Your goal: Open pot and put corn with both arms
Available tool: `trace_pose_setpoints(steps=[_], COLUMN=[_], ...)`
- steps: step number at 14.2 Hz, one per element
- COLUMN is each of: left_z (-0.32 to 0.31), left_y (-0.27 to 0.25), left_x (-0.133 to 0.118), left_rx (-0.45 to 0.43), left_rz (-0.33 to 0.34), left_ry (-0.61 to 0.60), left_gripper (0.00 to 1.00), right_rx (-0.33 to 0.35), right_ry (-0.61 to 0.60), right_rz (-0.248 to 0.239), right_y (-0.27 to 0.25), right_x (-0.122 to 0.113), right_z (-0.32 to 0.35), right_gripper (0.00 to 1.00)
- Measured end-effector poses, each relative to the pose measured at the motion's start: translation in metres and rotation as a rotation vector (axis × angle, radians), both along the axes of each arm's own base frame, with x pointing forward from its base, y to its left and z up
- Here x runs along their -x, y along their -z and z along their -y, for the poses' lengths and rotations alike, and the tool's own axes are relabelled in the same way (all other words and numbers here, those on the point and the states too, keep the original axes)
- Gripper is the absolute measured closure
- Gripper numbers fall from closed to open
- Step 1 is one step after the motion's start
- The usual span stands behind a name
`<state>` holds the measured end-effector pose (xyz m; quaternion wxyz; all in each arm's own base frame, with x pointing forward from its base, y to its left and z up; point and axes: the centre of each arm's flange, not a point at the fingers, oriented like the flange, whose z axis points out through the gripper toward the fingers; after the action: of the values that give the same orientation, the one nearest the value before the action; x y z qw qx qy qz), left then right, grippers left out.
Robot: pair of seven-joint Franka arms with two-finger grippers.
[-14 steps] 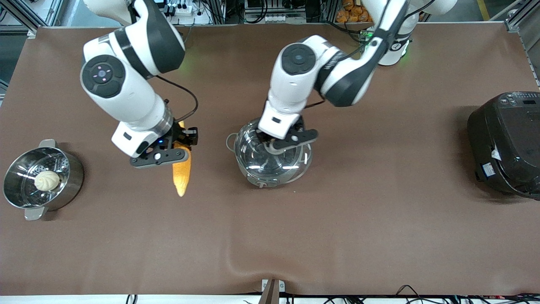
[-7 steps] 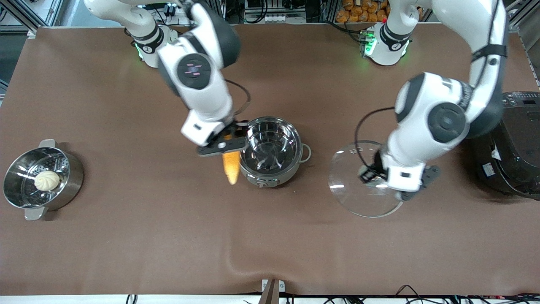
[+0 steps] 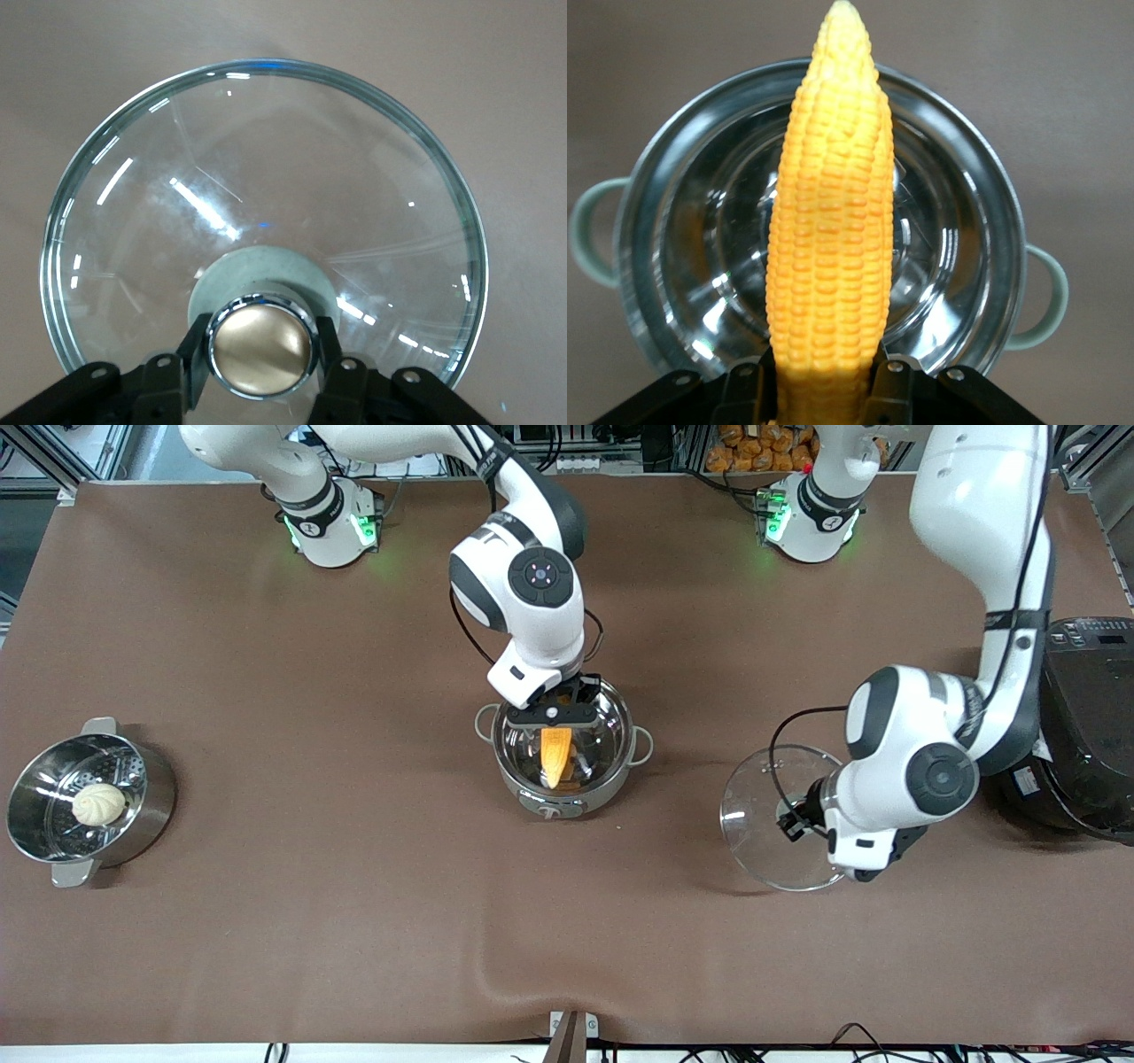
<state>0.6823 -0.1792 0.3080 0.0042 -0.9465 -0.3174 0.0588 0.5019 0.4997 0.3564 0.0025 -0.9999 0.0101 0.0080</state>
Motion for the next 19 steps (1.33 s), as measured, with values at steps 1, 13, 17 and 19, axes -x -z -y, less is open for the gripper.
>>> trace_pose_setpoints(steps=[1,13,17,19], left_z=[0.002,0.001,0.005,0.003], left_y=[0.012,0.069,0.067,0.052], left_x=[-0.002,0.013,0.015,0.013], left_rx=[0.003,0.01,0.01,0.01], left_rz=[0.008,0.104,0.107,0.115], left_ry=[0.0,0.0,0.006,0.005], left_gripper=[0.49,0.49,0.25,0.05], right_rx=[0.006,0.013,0.016,0.013], right_ry=[0.005,0.024,0.057,0.058], right_rz=[-0.005,-0.006,-0.005,-0.014], right_y=[0.005,0.041,-0.012,-0.061], right_x=[-0.001,0.0,-0.033,-0.06], right_z=[0.001,-0.011,0.031,0.085], right_gripper=[0.65,0.08,0.0,0.0])
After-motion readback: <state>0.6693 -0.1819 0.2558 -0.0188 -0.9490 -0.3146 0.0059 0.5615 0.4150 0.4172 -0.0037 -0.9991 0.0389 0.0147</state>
